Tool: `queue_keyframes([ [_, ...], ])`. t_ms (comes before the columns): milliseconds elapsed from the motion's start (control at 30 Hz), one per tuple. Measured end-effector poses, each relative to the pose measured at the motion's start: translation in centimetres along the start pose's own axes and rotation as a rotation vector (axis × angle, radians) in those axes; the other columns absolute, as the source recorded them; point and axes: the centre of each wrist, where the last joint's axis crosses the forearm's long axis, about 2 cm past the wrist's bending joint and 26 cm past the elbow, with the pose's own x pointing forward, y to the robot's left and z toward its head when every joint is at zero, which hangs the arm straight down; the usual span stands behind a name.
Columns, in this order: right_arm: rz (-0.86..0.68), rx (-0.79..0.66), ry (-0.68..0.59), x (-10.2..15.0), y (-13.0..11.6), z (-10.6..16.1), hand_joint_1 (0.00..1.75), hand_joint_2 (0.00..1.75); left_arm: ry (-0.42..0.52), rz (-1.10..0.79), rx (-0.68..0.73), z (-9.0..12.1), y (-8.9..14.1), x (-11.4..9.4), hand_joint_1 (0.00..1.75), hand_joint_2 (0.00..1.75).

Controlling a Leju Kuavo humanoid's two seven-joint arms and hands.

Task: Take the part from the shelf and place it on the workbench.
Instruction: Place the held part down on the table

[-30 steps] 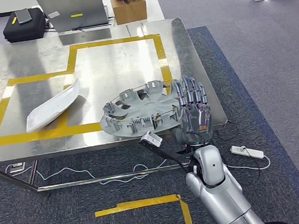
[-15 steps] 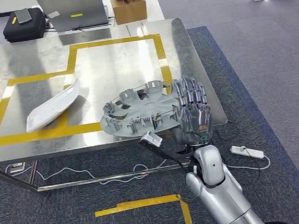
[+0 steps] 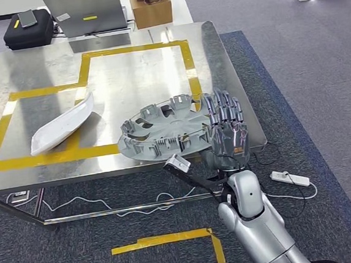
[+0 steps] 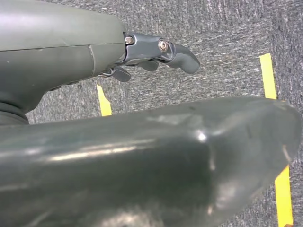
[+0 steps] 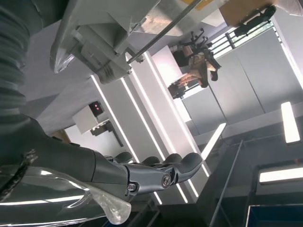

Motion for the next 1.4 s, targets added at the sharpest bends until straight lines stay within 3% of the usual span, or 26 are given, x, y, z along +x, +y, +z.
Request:
queue_keyframes([
  [1400, 0.001, 0.004, 0.001, -0.02, 0.07, 0.15, 0.00, 1.75, -0.001, -0.001, 0.003, -0.03, 0.10, 0.05, 0.00, 0.00],
])
